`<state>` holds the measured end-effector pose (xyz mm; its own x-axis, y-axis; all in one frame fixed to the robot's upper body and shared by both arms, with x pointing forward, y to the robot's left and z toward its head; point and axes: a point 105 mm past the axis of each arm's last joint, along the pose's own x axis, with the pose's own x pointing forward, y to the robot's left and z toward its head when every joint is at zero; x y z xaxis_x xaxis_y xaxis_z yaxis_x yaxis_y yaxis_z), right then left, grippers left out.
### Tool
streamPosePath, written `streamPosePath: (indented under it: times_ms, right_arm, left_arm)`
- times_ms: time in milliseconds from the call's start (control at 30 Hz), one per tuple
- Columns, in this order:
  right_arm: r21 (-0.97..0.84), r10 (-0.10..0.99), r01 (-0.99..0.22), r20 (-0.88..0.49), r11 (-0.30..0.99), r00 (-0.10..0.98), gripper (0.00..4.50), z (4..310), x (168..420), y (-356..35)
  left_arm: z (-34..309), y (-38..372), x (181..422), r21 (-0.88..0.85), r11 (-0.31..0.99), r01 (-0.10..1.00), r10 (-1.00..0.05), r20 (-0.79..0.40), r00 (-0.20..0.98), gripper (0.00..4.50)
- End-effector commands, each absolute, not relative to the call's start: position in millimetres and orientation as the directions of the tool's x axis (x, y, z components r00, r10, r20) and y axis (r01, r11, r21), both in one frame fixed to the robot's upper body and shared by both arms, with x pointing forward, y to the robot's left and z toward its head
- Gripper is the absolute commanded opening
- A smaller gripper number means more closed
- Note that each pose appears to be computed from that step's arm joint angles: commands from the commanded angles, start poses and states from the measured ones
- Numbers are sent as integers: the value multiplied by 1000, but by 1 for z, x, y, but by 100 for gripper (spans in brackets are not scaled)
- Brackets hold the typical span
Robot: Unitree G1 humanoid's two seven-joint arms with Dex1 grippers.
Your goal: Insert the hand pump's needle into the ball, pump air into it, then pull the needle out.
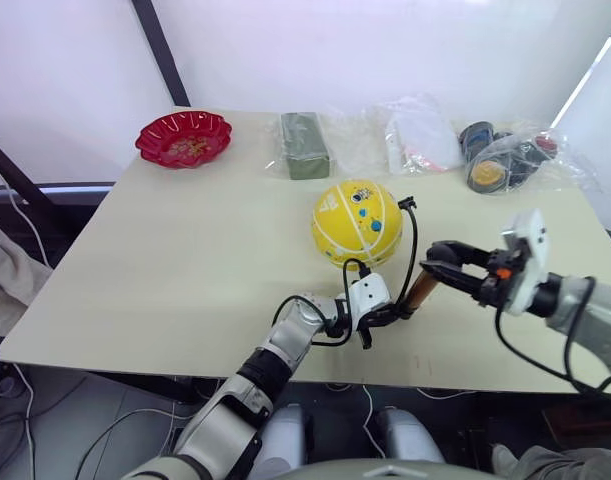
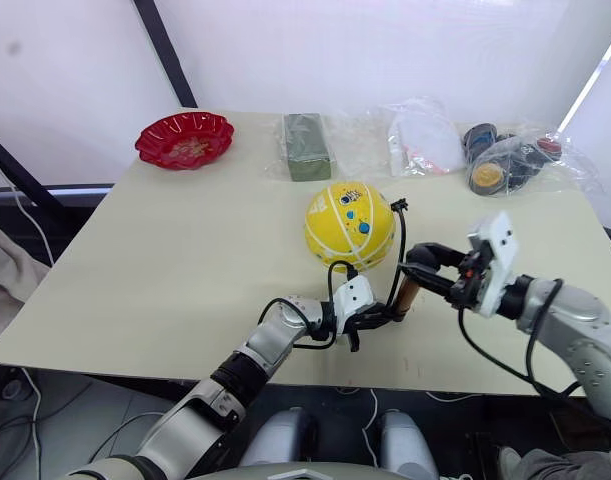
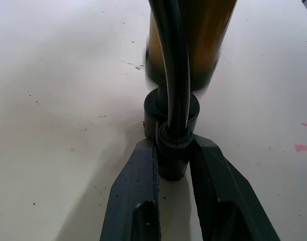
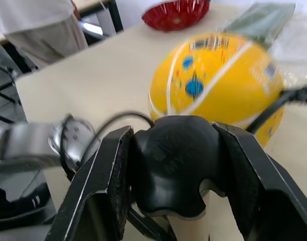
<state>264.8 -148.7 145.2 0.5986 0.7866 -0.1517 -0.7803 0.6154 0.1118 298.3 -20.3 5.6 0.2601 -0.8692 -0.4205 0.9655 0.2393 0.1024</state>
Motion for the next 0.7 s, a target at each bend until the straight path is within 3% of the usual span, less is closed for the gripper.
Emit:
streamPosePath:
  times_ms: [33,233,333,433,567,700]
  right_arm:
    - [129,741,-740,-268,660,615,197,114,266,-161]
    - [16,761,-762,-78,647,644,197,194,272,-170]
    - [-48,773,-771,39,635,634,197,252,263,-178]
    - [-68,775,-772,95,631,625,197,284,255,-183]
    - [-66,775,-774,107,630,622,197,299,249,-185]
    - [-3,775,-776,54,631,630,197,269,256,-177]
  left_arm:
    - [-24,-2,289,27,262,965,-821,-519,237,36]
    - [-24,-1,290,26,264,964,-819,-522,238,36]
    - [-25,-1,289,24,259,966,-820,-522,233,36]
    - [-25,-1,289,23,255,967,-821,-523,229,36]
    - [-25,-1,289,22,253,967,-821,-524,226,36]
    - [-25,-2,289,21,250,968,-822,-524,224,36]
